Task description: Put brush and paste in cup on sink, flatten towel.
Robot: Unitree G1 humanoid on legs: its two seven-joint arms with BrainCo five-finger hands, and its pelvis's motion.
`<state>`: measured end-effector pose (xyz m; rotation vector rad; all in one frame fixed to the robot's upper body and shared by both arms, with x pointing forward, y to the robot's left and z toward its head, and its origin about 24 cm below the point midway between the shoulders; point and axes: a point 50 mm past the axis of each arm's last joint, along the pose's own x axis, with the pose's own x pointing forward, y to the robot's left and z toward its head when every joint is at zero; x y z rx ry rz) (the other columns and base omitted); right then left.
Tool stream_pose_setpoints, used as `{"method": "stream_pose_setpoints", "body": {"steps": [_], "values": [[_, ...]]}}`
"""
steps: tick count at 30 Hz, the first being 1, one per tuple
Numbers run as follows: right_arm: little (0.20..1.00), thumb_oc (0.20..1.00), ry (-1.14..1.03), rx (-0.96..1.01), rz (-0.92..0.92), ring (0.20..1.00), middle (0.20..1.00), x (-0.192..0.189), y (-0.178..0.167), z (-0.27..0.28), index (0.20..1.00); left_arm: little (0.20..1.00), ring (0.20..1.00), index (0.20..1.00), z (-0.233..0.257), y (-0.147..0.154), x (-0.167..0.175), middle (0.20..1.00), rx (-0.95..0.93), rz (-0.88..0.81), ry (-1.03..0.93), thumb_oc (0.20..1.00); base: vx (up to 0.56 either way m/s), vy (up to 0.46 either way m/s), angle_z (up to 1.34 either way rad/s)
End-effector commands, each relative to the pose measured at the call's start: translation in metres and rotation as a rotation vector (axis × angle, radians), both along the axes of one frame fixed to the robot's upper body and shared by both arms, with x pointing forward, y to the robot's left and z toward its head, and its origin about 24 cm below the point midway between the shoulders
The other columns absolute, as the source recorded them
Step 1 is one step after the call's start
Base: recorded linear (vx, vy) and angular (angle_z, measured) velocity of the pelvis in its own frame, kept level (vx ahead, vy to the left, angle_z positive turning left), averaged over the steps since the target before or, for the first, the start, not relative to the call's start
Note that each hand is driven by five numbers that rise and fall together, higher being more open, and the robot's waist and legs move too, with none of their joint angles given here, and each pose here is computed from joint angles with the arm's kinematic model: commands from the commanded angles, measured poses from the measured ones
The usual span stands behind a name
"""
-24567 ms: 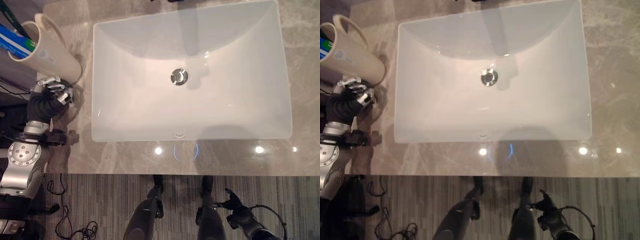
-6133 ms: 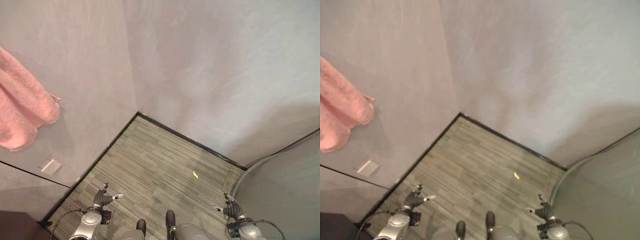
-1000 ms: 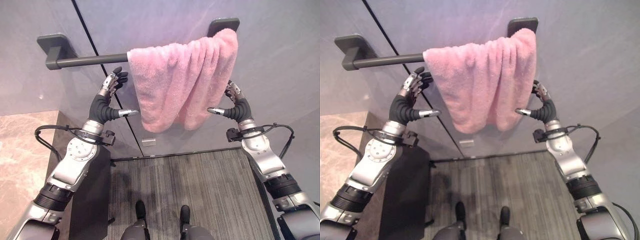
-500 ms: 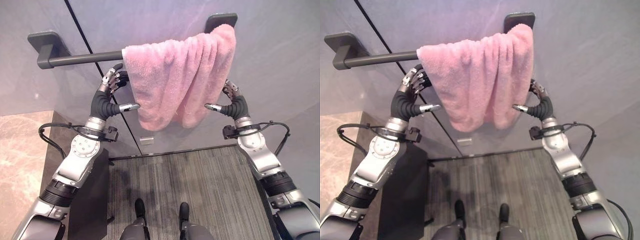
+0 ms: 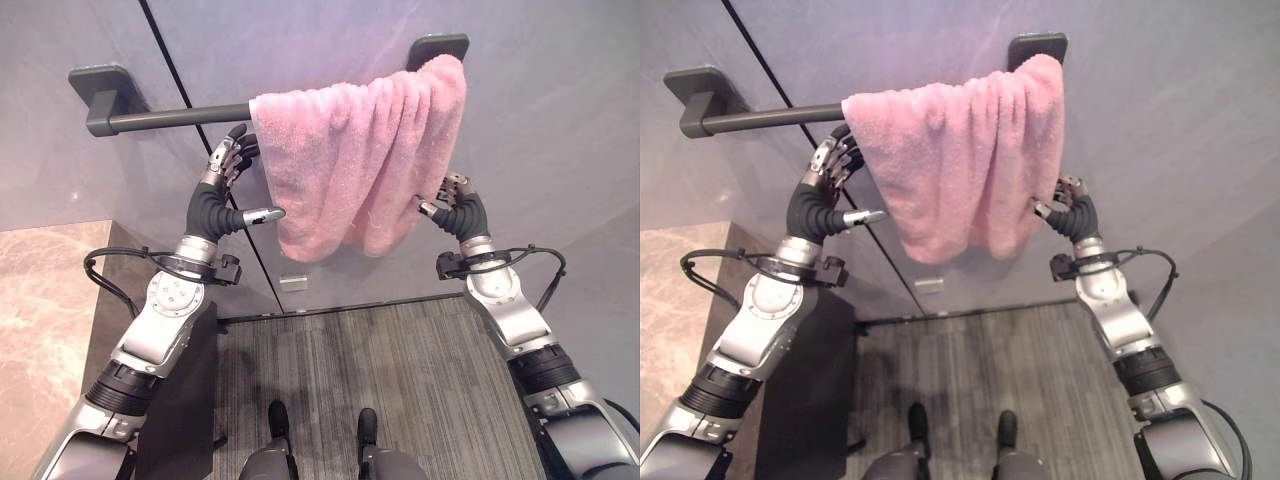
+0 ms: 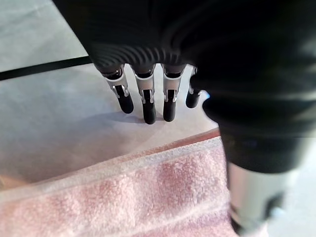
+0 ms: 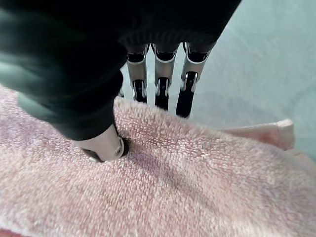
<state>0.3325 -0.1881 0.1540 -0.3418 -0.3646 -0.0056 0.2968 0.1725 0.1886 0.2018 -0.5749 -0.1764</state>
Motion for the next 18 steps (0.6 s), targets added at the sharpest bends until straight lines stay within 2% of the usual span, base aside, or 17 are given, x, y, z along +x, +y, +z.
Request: {"method": "stream_pose_setpoints", "body": {"steps": [1, 2, 3, 4, 5, 6, 18], "values": [[0.52, 0.52, -0.158, 0.084, 0.045, 0.52, 0.52, -0.004, 0.0095, 0.0335, 0.52, 0.548, 0.548, 0.548, 0.0134, -0.003, -0.0017, 0.548, -0.019, -0.015, -0.081, 0.548, 0.0, 0.0, 0.0], [0.495, 0.495, -0.157, 0.087, 0.046, 0.495, 0.495, -0.0043, 0.0095, 0.033, 0.495, 0.467, 0.467, 0.467, 0.013, -0.0028, -0.0018, 0.467, -0.02, -0.016, -0.08, 0.467, 0.0, 0.0, 0.0], [0.451, 0.451, -0.156, 0.089, 0.044, 0.451, 0.451, -0.0047, 0.009, 0.0323, 0.451, 0.445, 0.445, 0.445, 0.0128, -0.0031, -0.0022, 0.445, -0.022, -0.019, -0.079, 0.445, 0.0, 0.0, 0.0], [0.388, 0.388, -0.155, 0.095, 0.043, 0.388, 0.388, -0.005, 0.0086, 0.0318, 0.388, 0.241, 0.241, 0.241, 0.0122, -0.0034, -0.0022, 0.241, -0.026, -0.021, -0.077, 0.241, 0.0, 0.0, 0.0], [0.351, 0.351, -0.154, 0.1, 0.042, 0.351, 0.351, -0.005, 0.0083, 0.0313, 0.351, 0.2, 0.2, 0.2, 0.0119, -0.0034, -0.002, 0.2, -0.026, -0.02, -0.076, 0.2, 0.0, 0.0, 0.0], [0.2, 0.2, -0.153, 0.113, 0.044, 0.2, 0.2, -0.0047, 0.0093, 0.031, 0.2, 0.2, 0.2, 0.2, 0.0122, -0.0036, -0.0016, 0.2, -0.029, -0.019, -0.077, 0.2, 0.0, 0.0, 0.0], [0.2, 0.2, -0.142, 0.173, 0.049, 0.2, 0.2, -0.0066, 0.0127, 0.026, 0.2, 0.2, 0.2, 0.2, 0.0088, -0.0006, -0.0012, 0.2, -0.045, 0.011, -0.067, 0.2, 0.0, 0.0, 0.0]]}}
